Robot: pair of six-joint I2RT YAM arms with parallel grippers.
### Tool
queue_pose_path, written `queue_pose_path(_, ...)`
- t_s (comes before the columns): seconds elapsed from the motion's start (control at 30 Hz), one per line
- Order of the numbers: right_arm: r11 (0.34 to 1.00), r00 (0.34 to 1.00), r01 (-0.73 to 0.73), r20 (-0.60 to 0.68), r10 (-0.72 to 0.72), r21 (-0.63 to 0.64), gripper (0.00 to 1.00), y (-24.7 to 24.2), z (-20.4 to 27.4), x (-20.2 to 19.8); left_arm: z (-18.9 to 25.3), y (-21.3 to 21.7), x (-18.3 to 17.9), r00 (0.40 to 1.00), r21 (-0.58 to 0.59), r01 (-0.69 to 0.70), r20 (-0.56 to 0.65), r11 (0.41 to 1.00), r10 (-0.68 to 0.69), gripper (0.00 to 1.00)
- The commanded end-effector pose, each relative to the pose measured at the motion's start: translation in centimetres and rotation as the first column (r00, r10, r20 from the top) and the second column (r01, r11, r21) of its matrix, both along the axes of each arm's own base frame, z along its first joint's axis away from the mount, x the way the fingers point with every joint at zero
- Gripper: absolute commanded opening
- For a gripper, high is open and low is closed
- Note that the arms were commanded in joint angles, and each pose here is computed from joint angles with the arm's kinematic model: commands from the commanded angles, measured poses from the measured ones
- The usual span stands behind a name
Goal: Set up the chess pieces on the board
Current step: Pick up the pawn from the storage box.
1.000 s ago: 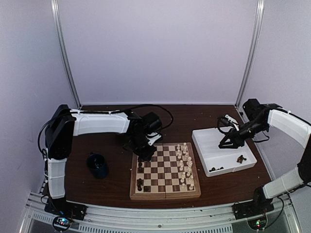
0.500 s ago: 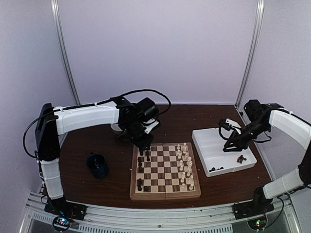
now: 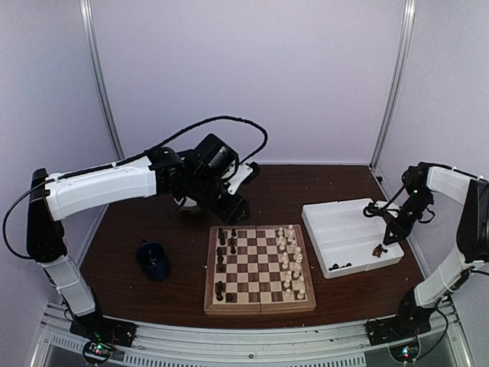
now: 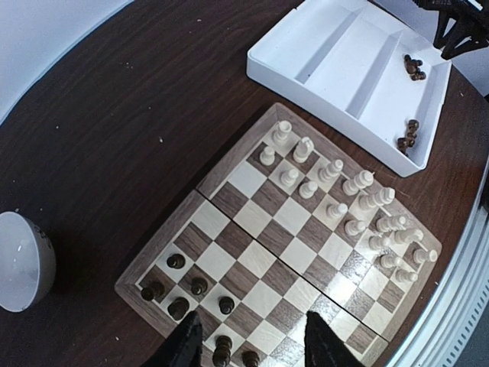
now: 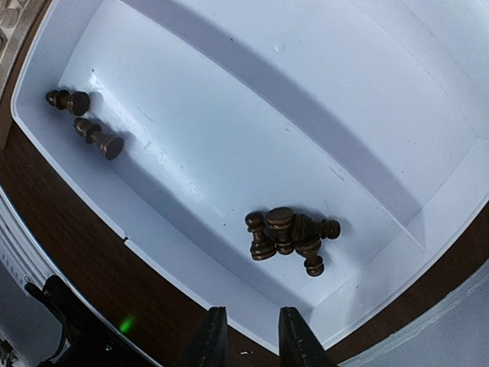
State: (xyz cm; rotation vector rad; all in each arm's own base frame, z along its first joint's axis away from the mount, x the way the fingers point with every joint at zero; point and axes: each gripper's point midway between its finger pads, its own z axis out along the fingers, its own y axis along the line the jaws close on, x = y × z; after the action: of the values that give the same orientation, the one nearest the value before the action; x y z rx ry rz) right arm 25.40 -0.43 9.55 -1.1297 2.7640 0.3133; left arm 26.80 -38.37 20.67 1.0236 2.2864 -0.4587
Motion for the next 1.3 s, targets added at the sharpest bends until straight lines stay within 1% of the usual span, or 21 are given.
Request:
queue_pose_path(0.0,0.996,0.999,-0.034,-0.038,0.031,-0.087,0.28,-1.9,-1.3,0.2,-0.1,-1.8,1.4,0.998,-0.035,0.028,0.05,0.999,-0.026,0.45)
queue_pose_path(0.1,0.992,0.997,-0.037,-0.07,0.029,-0.121,0.29,-2.6,-2.6,0.5,0.6,-3.1,1.1,0.997,-0.092,0.069,0.046,0.993,-0.065,0.46)
queue_pose_path(0.27,0.98,0.994,-0.065,-0.101,0.046,-0.19,0.29,-4.0,-4.6,0.8,1.5,-3.9,1.2,0.993,-0.129,0.098,0.073,0.987,-0.089,0.46)
queue_pose_path(0.47,0.974,0.987,-0.099,-0.142,0.071,-0.203,0.28,-4.5,-6.9,1.0,1.5,-4.6,1.8,0.992,-0.128,0.104,0.089,0.986,-0.093,0.47)
queue_pose_path(0.7,0.982,0.98,-0.11,-0.181,0.081,-0.153,0.28,-3.8,-8.9,1.2,1.9,-6.2,2.4,0.993,-0.18,0.105,0.081,0.978,-0.091,0.47)
queue_pose_path(0.73,0.983,0.979,-0.113,-0.184,0.085,-0.143,0.27,-3.6,-9.1,1.2,2.0,-6.4,2.4,0.993,-0.187,0.106,0.079,0.977,-0.093,0.47)
queue_pose_path(0.8,0.986,0.977,-0.117,-0.193,0.092,-0.123,0.19,-3.2,-9.1,1.0,2.1,-6.9,2.5,0.993,-0.199,0.108,0.071,0.974,-0.096,0.47)
queue_pose_path(0.9,0.989,0.977,-0.114,-0.191,0.095,-0.093,0.1,-2.6,-8.1,0.6,2.0,-7.6,2.6,0.994,-0.223,0.108,0.054,0.969,-0.098,0.47)
queue_pose_path(1.03,0.996,0.989,-0.09,-0.119,0.086,-0.028,0.09,-1.1,-5.0,0.6,2.2,-9.3,2.5,0.994,-0.309,0.106,0.021,0.945,-0.105,0.47)
queue_pose_path(1.13,0.996,0.996,-0.063,-0.066,0.067,0.06,0.09,0.7,-2.3,0.6,2.7,-10.8,2.3,0.993,-0.392,0.103,-0.02,0.914,-0.121,0.47)
queue_pose_path(1.27,0.991,0.999,-0.053,-0.007,0.054,0.124,0.09,2.4,0.1,0.6,3.0,-12.9,2.0,0.987,-0.48,0.098,-0.067,0.872,-0.148,0.47)
